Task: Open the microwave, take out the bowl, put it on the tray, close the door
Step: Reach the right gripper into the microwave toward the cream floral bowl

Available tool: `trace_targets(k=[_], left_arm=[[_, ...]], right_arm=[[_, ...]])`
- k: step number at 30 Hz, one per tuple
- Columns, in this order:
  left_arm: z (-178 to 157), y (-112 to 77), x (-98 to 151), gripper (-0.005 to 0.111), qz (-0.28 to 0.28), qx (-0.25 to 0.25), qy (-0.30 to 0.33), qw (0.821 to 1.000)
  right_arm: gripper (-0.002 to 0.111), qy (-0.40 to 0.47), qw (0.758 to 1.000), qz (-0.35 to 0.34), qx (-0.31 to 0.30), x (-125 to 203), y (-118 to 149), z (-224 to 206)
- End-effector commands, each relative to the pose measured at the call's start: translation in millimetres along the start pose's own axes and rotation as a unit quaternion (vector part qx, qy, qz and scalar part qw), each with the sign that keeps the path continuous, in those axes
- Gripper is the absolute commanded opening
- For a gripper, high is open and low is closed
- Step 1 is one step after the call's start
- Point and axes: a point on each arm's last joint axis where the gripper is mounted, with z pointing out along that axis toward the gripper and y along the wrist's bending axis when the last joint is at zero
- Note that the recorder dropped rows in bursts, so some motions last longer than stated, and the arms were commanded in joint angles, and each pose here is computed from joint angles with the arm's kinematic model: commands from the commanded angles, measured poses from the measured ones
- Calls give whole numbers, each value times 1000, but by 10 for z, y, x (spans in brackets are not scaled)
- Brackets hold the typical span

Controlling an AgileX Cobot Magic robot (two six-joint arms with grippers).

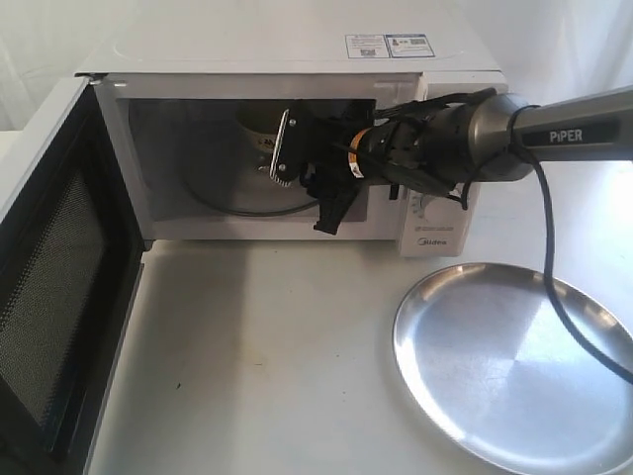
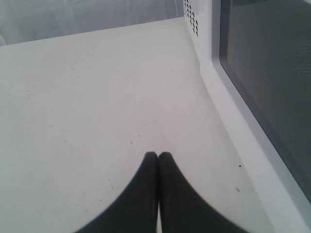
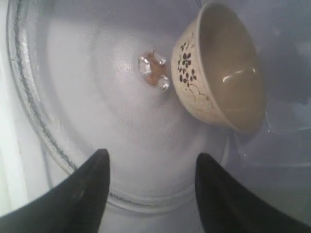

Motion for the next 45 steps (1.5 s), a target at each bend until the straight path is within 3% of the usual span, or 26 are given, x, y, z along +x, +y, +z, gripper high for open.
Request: trace_targets(k=[1,10,15,24,30,35,40,45], left_arm=[[2,-2,8,0,-5,1,0,1000],[2,-2,8,0,-5,1,0,1000],[2,-2,8,0,-5,1,0,1000],[2,-2,8,0,-5,1,0,1000],[2,-2,8,0,-5,1,0,1000],[2,-2,8,0,-5,1,0,1000],[2,-2,8,0,-5,1,0,1000],[2,-2,8,0,-5,1,0,1000]], right_arm=[[50,-21,998,49,26,119,-185,-29],[50,-86,995,43,7,169,76,260],[50,-64,997,47,1,235,120,355],[48,-183,981,70,6,-262,167,187],[44,-209,977,51,-1,-472,279,228],[45,-202,976,76,23,-528,150,320],[57,-122,990,67,31,-501,2,434],[59,-104,992,67,25,-454,58,578]])
